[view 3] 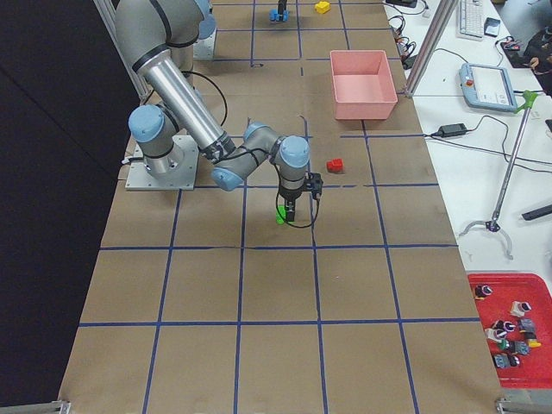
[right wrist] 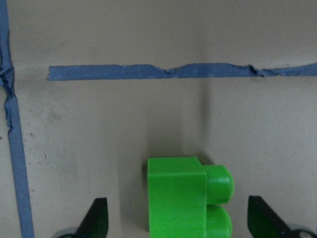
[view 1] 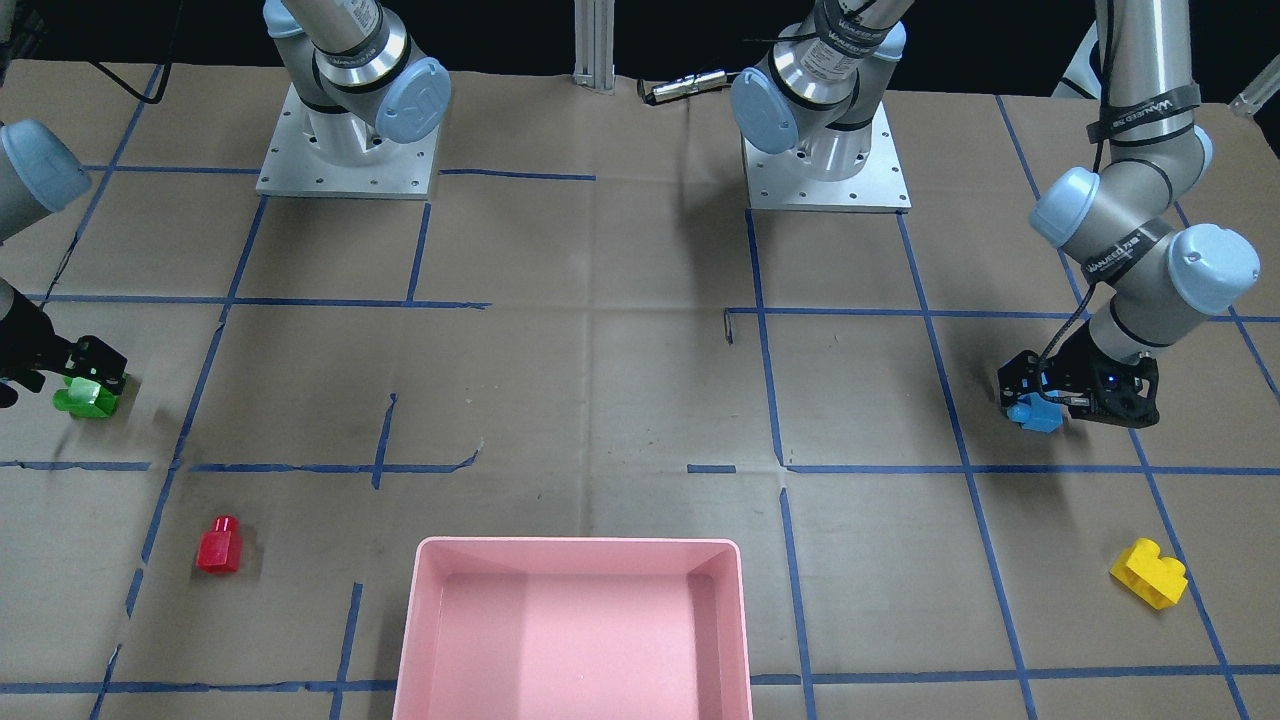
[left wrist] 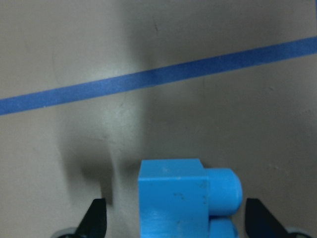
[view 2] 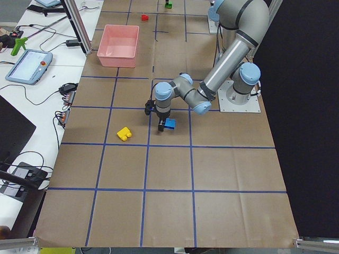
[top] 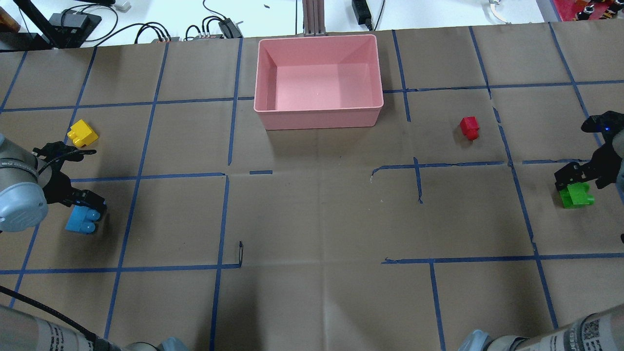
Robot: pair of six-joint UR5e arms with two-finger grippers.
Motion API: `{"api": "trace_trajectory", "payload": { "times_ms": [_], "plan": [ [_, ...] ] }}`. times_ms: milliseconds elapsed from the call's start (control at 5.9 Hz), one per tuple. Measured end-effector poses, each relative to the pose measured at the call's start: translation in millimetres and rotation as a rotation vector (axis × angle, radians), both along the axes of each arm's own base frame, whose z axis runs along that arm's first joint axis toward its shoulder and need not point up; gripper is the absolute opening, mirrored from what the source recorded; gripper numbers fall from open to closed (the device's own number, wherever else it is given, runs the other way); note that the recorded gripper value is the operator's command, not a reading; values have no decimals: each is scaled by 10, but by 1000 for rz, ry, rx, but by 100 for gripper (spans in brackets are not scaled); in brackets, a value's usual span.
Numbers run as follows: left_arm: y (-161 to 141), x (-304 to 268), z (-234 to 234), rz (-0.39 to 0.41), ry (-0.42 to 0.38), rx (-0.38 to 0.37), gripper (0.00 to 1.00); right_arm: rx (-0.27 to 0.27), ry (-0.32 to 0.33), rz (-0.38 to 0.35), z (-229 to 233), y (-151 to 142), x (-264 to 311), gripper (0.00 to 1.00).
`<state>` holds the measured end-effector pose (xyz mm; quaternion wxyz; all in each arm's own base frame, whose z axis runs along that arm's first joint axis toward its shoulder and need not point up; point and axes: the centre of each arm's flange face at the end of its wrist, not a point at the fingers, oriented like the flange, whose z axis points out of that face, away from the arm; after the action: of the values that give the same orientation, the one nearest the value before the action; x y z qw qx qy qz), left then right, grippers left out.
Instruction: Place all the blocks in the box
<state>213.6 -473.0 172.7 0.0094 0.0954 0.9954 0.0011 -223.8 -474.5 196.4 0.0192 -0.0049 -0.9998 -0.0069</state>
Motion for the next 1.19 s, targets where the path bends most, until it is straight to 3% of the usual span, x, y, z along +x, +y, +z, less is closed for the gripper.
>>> {"api": "trace_trajectory", "payload": {
  "times_ms": [508, 678, 847, 1017, 1186],
  "plan": [
    [-10, -2, 27, -1, -2, -6, 42, 13, -9, 13, -85, 44, -101, 99],
    [-17, 4, 48, -1, -5, -8, 27, 15, -12, 10, -105, 53, -123, 89],
    [-23, 10, 71, 0, -7, -10, 21, 16, -13, 9, -130, 54, -135, 75],
    [-49, 22, 140, 0, -16, -20, 16, 15, -12, 9, -147, 50, -142, 39],
    [-128, 53, 363, -1, -24, -32, 13, 15, -11, 9, -144, 50, -142, 9]
  ]
}}
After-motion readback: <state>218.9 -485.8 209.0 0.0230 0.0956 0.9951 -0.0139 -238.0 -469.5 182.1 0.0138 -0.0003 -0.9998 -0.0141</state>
